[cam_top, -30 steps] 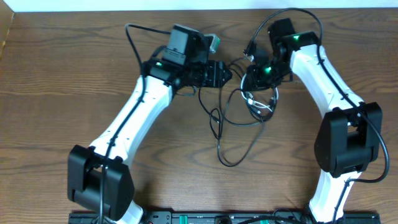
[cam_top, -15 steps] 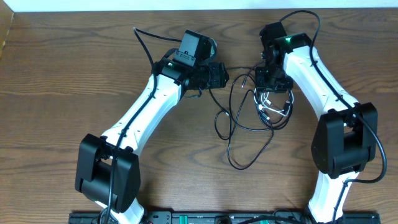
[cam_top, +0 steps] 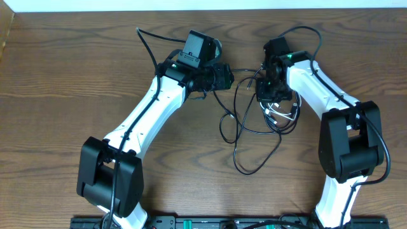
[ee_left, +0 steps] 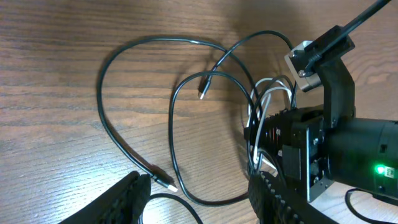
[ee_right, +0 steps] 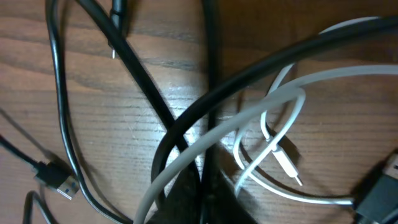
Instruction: Untangle cables
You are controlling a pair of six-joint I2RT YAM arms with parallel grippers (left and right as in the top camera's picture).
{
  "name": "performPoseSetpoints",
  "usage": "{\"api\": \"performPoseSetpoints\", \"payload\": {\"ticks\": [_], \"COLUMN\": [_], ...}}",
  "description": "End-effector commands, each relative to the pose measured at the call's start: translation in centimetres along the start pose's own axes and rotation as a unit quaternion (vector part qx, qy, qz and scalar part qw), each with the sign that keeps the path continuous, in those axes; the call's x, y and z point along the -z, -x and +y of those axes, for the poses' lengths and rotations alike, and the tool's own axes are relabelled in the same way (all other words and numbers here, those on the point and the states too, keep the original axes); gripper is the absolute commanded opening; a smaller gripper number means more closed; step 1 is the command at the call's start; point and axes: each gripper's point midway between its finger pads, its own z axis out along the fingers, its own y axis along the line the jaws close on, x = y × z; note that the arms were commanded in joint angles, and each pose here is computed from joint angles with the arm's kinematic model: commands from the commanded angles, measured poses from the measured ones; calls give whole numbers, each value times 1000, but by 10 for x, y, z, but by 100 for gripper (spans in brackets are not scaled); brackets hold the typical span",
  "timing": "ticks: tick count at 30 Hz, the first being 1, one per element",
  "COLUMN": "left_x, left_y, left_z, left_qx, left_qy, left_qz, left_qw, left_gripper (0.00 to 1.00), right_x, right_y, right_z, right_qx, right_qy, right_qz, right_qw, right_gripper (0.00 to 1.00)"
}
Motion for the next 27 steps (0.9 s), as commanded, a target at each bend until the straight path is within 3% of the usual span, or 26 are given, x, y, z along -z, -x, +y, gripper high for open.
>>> {"api": "performPoseSetpoints", "payload": {"ticks": [1, 3, 6, 8, 9, 13, 20, 27], "left_x": [-3, -3, -3, -3, -2, 0, 0, -21], "left_y": [0, 0, -2, -4, -6, -2, -1, -12], "left_z": [2, 1, -3, -8, -20, -36, -36, -40], "left_qx": [3, 2, 2, -2, -19, -50, -50, -44], "left_qy": [6, 4, -6, -22, -55, -98, -99, -137], "left_qz": [0, 2, 7, 13, 21, 15, 13, 48], "left_qw": [1000, 1000, 1000, 1000, 998, 994, 994, 988], "left_gripper": [56, 56, 56, 57, 57, 63, 64, 63], "right_x": [7, 8, 21, 37, 63, 90, 108, 109], "right_y": [2, 3, 2, 4, 4, -4, -4, -4], "right_z": [-7, -4, 28, 48, 71, 86, 88, 87], "right_qx": [1, 12, 72, 113, 158, 191, 193, 193], "right_qy": [-14, -3, 84, 146, 221, 292, 360, 366], "right_qz": [-12, -13, -11, -22, -43, -52, -57, -57], "right_qw": [1000, 1000, 994, 983, 961, 936, 911, 909], "right_gripper": [1, 1, 1, 1, 1, 1, 1, 1]}}
